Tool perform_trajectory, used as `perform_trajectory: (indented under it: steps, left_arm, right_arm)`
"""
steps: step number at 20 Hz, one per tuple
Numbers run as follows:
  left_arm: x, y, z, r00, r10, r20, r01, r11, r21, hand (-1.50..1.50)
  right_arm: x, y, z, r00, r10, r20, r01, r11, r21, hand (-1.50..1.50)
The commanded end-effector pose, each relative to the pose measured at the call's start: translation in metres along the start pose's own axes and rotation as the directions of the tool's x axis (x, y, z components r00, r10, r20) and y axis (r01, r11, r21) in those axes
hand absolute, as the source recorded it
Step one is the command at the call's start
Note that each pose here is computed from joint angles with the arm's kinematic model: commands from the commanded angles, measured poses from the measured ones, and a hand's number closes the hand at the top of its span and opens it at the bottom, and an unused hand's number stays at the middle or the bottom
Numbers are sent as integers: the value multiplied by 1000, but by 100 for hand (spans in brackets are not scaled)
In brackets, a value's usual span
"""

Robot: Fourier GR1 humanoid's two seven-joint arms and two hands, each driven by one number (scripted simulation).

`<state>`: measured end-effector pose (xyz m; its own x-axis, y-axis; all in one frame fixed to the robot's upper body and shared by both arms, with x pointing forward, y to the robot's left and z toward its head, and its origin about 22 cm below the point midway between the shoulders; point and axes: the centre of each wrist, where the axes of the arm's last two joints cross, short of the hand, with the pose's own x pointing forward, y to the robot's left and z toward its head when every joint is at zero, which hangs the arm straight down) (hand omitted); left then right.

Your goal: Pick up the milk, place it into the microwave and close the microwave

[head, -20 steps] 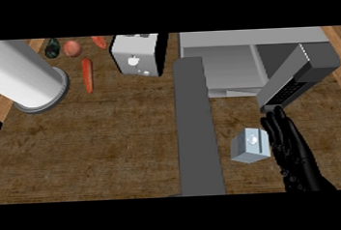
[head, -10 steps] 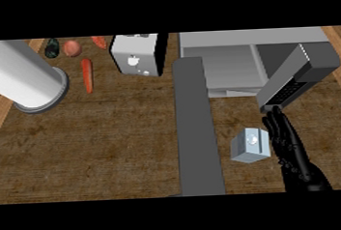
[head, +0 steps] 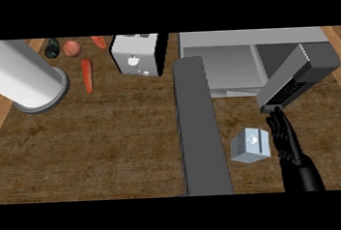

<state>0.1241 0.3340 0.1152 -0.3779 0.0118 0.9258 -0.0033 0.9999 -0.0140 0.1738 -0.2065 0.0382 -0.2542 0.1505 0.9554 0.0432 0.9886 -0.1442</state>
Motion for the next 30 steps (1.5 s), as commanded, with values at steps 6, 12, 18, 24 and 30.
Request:
perform_trajectory:
  steps: [6,12,18,24,30]
  left_arm:
    - [0,8,18,1000,-12,-16,11,1000,-5,-150]
    - [-8,21,11,1000,0,6,0,1000,6,-150]
    - [0,-4,15,1000,5,3,-5,1000,-6,-150]
    - [7,4,14,1000,-7,13,7,1000,4,-150]
    - [9,4,33,1000,3,-9,-3,1000,-20,-150]
  right_arm:
    - [-68,-14,-5,996,43,-75,-48,997,-59,-150]
    - [-107,-44,9,997,25,-71,-29,998,-47,-150]
    - [-122,-36,24,997,13,-70,-13,1000,-6,-150]
    - [-148,-16,0,997,56,-62,-59,998,-37,-150]
    - [-174,-66,4,996,73,-56,-75,997,-34,-150]
